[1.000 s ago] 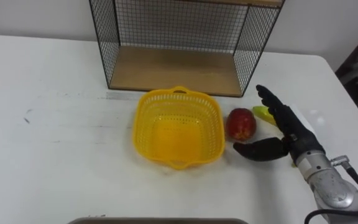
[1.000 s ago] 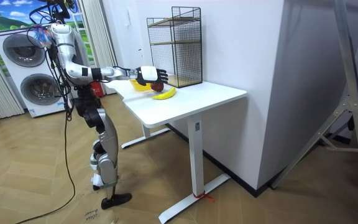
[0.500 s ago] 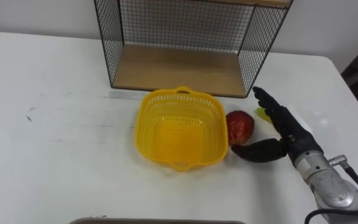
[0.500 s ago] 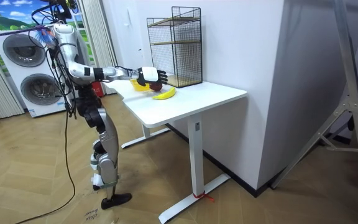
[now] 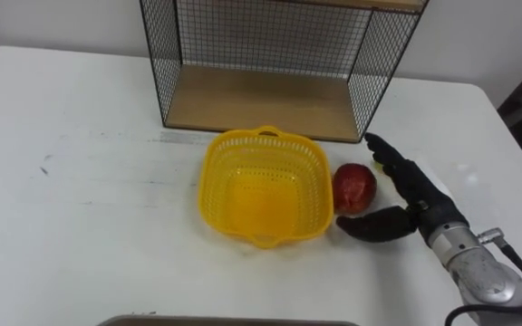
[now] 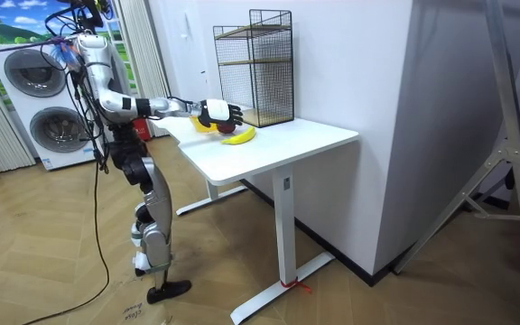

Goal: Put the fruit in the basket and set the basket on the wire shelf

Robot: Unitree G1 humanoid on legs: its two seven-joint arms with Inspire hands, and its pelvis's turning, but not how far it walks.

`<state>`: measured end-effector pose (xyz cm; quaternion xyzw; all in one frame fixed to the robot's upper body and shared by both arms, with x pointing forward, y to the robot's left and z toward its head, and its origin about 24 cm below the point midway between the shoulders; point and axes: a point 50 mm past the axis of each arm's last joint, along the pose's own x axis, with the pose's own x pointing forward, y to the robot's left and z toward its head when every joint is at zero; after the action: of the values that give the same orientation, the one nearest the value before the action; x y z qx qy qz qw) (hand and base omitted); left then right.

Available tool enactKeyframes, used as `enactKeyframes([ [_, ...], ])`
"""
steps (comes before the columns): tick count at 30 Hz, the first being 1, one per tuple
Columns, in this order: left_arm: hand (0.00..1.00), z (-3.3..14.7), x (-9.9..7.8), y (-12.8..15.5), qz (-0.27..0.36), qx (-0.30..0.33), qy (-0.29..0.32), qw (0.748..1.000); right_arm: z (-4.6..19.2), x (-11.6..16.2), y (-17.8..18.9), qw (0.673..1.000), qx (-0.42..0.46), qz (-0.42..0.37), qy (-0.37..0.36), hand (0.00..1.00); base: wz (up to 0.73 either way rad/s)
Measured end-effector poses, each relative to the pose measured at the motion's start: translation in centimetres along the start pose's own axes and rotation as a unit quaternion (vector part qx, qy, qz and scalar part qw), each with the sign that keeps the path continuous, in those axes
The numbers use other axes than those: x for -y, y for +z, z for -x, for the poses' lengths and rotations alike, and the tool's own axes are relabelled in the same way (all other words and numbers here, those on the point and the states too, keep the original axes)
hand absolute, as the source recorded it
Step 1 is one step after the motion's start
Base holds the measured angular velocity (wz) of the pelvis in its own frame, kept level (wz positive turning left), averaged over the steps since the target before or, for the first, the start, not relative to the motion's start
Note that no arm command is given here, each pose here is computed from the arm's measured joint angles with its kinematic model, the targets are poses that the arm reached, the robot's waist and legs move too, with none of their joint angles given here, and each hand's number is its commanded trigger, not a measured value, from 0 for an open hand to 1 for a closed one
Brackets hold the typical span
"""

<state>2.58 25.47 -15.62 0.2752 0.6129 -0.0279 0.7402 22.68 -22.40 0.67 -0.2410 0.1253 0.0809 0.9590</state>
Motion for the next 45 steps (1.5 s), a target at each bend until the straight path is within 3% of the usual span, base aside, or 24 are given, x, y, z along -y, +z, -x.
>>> enactKeyframes([
  [6,0.00,0.0,0.1,-0.1,-0.001,-0.004,-0.001,1.000,-0.2,-0.1,-1.3,0.999,-0.035,0.002,0.002,0.00,0.00],
  [32,0.00,0.0,0.0,0.0,-0.001,-0.008,-0.019,1.000,-3.1,1.2,0.7,1.000,-0.019,0.020,0.003,0.00,0.04],
  [45,0.00,-0.1,-0.1,0.2,-0.015,-0.006,-0.026,1.000,-3.1,0.9,0.6,0.998,-0.032,0.055,0.030,0.00,0.00],
])
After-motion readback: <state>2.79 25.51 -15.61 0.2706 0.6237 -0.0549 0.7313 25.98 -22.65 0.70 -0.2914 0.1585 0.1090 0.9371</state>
